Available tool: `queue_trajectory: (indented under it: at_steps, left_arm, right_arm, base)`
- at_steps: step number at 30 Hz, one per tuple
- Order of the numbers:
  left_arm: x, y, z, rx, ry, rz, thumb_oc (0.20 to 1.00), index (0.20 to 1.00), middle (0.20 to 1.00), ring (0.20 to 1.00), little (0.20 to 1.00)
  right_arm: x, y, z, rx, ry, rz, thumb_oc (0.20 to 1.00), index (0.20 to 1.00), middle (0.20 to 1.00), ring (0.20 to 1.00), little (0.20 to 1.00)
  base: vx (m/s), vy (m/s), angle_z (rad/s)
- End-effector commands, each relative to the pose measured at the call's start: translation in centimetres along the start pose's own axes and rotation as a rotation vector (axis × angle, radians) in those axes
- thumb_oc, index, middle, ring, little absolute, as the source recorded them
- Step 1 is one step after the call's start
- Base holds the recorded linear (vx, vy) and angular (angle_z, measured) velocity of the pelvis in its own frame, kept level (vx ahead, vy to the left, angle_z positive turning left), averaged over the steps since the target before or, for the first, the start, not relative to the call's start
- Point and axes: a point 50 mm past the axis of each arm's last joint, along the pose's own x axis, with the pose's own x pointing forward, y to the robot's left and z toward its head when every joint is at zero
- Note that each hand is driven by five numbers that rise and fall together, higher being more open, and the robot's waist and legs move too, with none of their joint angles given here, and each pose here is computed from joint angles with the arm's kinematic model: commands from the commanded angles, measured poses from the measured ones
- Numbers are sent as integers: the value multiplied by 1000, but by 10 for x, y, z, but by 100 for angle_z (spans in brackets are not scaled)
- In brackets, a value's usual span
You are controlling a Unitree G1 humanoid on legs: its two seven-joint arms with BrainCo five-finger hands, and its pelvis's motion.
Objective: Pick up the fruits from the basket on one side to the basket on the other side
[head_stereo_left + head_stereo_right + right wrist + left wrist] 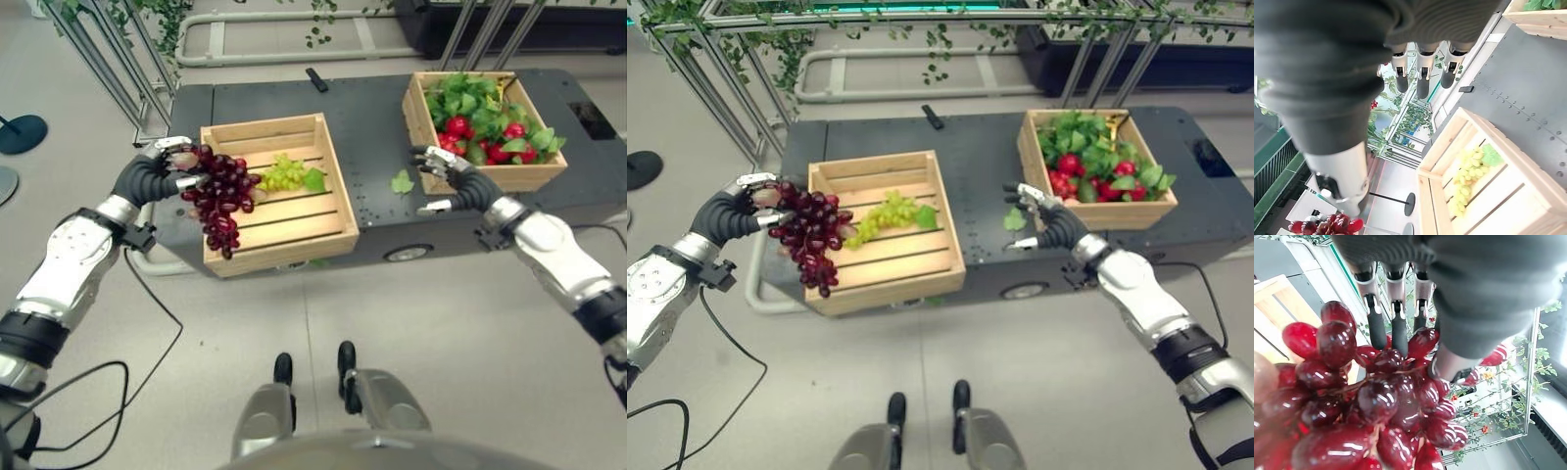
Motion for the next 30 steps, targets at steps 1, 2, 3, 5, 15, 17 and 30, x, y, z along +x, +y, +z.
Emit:
queue_trajectory:
  at_steps: [1,2,3,5,15,17,30]
  left_arm:
    - [17,-2,31,-21,-186,5,200,200,200,200,200]
    - [20,-4,32,-25,-193,-7,200,200,200,200,200]
    - [20,-4,32,-25,-193,-6,200,200,200,200,200]
    - [24,-8,35,-34,-205,-28,200,200,200,200,200]
    - [46,-30,51,-74,-271,-124,200,200,200,200,200]
    - [48,-32,52,-76,-274,-127,200,200,200,200,200]
    - [70,-55,74,-97,-366,-210,200,200,200,200,200]
  right_arm:
    - [17,3,9,6,-48,17,1000,1000,1000,1000,1000]
    - [21,7,9,24,-52,35,1000,1000,1000,1000,1000]
    - [21,6,9,24,-52,35,1000,1000,1000,1000,1000]
    - [29,17,12,76,-72,75,1000,1000,1000,1000,1000]
    - [70,83,36,330,-173,304,1000,1000,1000,1000,1000]
    - [72,88,35,348,-172,313,1000,1000,1000,1000,1000]
    - [93,123,48,472,-200,387,1000,1000,1000,1000,1000]
  base:
    - [0,0,0]
    - [0,0,0]
    - [0,0,0]
    - [0,0,0]
    - [0,0,0]
    - [0,0,0]
    - [-5,-1,0]
